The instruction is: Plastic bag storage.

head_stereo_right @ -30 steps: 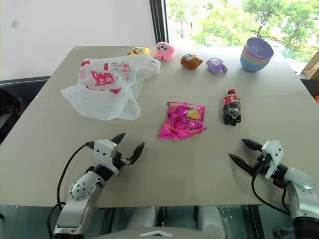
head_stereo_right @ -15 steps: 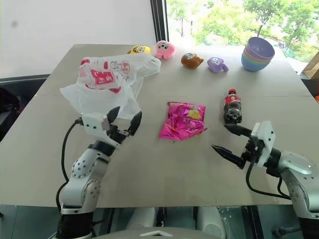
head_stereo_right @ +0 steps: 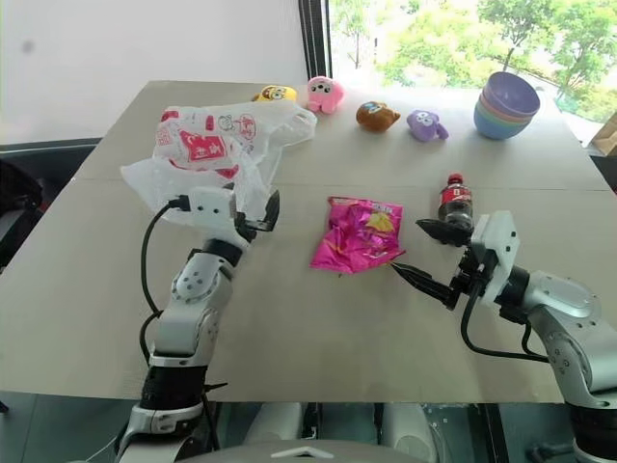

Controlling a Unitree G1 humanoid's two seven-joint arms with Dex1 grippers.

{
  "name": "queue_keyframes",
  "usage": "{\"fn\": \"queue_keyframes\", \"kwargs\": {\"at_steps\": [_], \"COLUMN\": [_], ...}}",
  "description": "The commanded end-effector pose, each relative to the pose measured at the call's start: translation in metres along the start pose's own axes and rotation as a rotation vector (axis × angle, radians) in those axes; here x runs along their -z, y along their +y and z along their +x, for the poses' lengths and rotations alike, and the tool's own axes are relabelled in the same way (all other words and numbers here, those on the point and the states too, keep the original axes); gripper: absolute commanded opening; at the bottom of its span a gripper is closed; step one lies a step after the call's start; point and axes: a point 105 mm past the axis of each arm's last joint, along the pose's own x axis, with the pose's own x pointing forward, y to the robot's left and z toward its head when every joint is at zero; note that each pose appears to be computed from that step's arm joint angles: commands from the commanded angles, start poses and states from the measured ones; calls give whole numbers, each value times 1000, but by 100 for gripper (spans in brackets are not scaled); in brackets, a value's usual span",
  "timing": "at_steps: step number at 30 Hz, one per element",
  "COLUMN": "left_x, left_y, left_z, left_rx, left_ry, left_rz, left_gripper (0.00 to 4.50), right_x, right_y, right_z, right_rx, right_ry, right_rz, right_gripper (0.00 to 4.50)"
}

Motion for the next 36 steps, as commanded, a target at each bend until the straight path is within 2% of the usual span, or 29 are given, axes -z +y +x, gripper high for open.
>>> {"fn": "queue_keyframes", "kwargs": {"at_steps": [1, 13, 16, 20, 21, 24, 28, 33, 36], "left_x": [0, 1, 2, 3, 3, 3, -7, -14, -25], "left_y": [-6, 16, 22, 25, 27, 31, 33, 33, 37], "left_z": [3, 12, 9, 5, 5, 2, -3, -14, -25], "left_rx": [26, -68, -101, -118, -123, -142, -150, -95, -88], "left_ry": [-9, -31, -29, -24, -24, -32, -101, -158, -211], "left_rz": [62, 65, 60, 55, 55, 51, 36, 51, 93], "left_gripper": [450, 450, 369, 181, 120, 4, 4, 4, 4], "right_x": [-12, -13, -15, -16, -15, -7, -2, 9, 17], "right_y": [-3, 4, 3, 0, -1, -5, -2, 3, -1], "right_z": [1, 2, 6, 8, 8, 6, 11, 22, 44], "right_rx": [-2, -57, -58, -54, -51, -34, -59, -141, -151], "right_ry": [-26, -10, -28, -36, -30, 26, 62, 179, 208], "right_rz": [-57, -70, -67, -67, -70, -49, -75, -254, -357], "right_gripper": [443, 443, 450, 450, 450, 450, 450, 450, 450]}}
